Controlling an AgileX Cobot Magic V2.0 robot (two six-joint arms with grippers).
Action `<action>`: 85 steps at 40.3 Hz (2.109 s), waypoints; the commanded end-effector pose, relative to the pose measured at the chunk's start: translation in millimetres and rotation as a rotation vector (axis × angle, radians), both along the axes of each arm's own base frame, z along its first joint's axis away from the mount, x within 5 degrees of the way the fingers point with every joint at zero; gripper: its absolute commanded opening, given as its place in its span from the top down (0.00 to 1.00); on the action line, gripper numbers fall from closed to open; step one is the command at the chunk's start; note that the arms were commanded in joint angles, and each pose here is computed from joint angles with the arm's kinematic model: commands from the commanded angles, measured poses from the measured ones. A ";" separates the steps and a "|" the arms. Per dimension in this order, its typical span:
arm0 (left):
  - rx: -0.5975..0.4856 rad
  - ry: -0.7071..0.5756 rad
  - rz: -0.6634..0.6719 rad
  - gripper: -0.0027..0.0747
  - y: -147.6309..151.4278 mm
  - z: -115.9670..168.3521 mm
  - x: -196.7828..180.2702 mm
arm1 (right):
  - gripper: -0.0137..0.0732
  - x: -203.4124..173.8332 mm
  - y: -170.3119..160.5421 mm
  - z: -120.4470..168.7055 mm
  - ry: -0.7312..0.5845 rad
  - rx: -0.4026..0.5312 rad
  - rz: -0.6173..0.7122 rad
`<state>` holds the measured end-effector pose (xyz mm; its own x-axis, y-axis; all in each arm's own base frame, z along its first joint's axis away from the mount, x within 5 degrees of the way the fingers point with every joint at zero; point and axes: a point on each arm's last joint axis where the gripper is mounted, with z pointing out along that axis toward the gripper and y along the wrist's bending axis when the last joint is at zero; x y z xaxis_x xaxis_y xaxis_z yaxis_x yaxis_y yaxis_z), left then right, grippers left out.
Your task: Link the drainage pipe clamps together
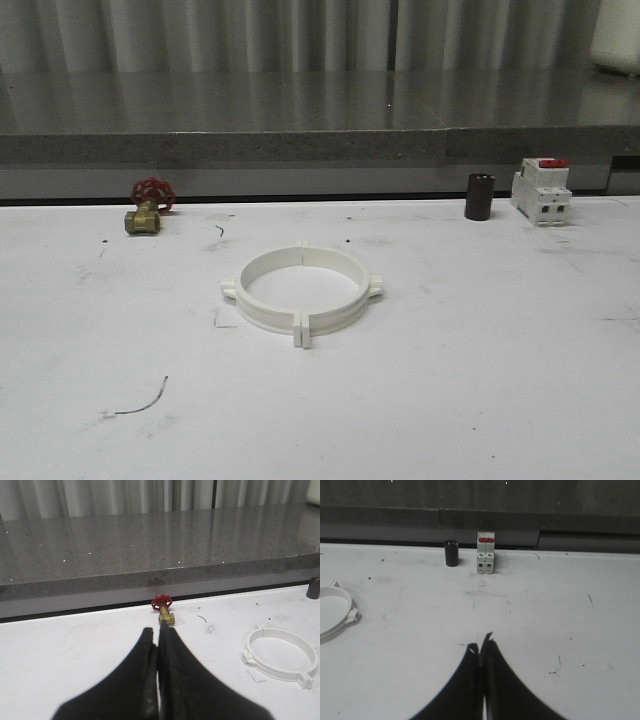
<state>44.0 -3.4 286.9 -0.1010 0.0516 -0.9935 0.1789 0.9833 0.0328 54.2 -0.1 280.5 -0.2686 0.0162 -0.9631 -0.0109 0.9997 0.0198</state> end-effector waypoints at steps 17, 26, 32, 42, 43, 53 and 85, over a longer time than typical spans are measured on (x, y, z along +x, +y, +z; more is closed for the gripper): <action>-0.014 -0.094 -0.009 0.99 -0.8 15.3 -0.8 | 0.98 -4.3 -0.8 19.4 -0.189 -0.044 0.003; -0.014 -0.094 -0.009 0.99 -0.8 15.3 -0.8 | 0.98 -4.3 -0.8 19.4 -0.189 -0.044 0.003; -0.014 -0.094 -0.009 0.99 -0.8 15.3 -0.8 | 0.98 -4.3 -0.8 19.4 -0.189 -0.044 0.003; -0.014 -0.094 -0.009 0.99 -0.8 15.3 -0.8 | 0.98 -4.3 -0.8 19.4 -0.189 -0.044 0.003; -0.014 -0.094 -0.009 0.99 -0.8 15.3 -0.8 | 0.98 -4.3 -0.8 19.4 -0.189 -0.044 0.003; 0.019 -0.149 -0.071 0.99 -6.9 11.7 0.5 | 0.98 -4.3 -0.8 19.4 -0.189 -0.044 0.003; 0.066 -0.162 0.157 0.99 2.4 -80.3 10.7 | 0.98 -4.3 -0.8 19.2 -0.187 -0.044 0.003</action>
<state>56.0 -1.1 197.0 -0.0698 0.1233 -0.9899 0.0272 0.9922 0.1217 49.5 -1.1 284.3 -0.1823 -0.0130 -0.9832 -0.0109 0.9999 -0.0112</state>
